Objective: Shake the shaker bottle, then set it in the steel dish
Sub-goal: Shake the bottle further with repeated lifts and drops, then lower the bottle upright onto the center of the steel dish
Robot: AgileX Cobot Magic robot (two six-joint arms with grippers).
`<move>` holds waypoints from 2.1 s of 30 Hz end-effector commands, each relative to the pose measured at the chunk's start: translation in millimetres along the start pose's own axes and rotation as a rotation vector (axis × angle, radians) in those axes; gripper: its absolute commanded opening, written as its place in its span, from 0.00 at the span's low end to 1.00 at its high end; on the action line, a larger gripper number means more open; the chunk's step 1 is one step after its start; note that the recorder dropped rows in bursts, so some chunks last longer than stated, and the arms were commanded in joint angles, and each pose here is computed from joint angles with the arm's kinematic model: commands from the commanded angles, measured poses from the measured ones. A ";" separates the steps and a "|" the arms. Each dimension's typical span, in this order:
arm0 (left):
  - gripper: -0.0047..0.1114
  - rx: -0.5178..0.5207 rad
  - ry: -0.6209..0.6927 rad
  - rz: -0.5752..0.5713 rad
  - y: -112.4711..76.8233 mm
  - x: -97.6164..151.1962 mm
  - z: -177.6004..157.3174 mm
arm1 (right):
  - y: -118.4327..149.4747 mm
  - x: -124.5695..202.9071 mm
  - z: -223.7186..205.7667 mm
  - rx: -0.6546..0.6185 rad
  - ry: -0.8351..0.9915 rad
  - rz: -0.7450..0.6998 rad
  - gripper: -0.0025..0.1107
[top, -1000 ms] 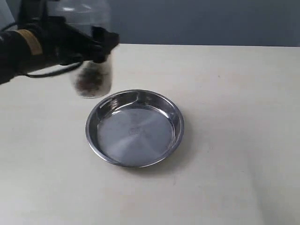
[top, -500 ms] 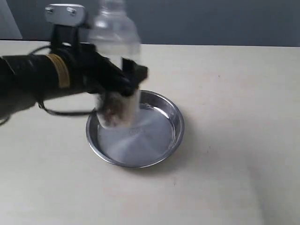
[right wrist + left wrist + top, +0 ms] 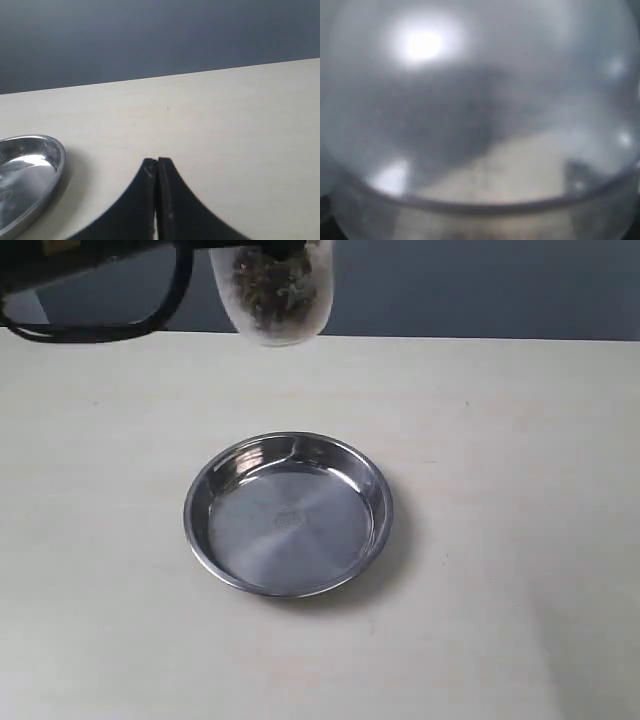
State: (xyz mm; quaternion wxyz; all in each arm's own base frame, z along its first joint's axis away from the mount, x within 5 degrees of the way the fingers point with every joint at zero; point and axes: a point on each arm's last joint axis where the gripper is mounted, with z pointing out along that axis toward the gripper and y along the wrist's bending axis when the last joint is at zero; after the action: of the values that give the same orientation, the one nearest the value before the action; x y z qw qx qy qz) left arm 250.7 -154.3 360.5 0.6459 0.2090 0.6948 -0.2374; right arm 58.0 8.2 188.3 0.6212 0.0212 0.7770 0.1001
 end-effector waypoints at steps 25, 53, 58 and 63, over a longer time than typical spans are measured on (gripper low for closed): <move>0.04 0.127 -0.033 -0.017 -14.7 27.7 13.0 | 0.1 -0.5 0.4 -0.003 -0.006 -0.007 0.01; 0.04 0.066 -0.113 -0.028 -9.2 1.4 -14.7 | 0.1 -0.5 0.4 -0.003 -0.006 -0.007 0.01; 0.04 0.120 -0.037 0.012 -6.0 97.2 3.9 | 0.1 -0.5 0.4 -0.003 -0.006 -0.007 0.01; 0.04 0.053 -0.076 -0.067 6.2 151.5 26.4 | 0.2 -0.7 0.4 -0.003 -0.009 -0.007 0.01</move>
State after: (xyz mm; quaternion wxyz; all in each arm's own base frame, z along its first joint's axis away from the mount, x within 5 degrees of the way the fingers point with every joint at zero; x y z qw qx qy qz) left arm 257.1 -166.7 211.6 0.6241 0.2159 0.6989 -0.2744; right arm 58.0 8.2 188.3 0.6213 0.0212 0.7769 0.1001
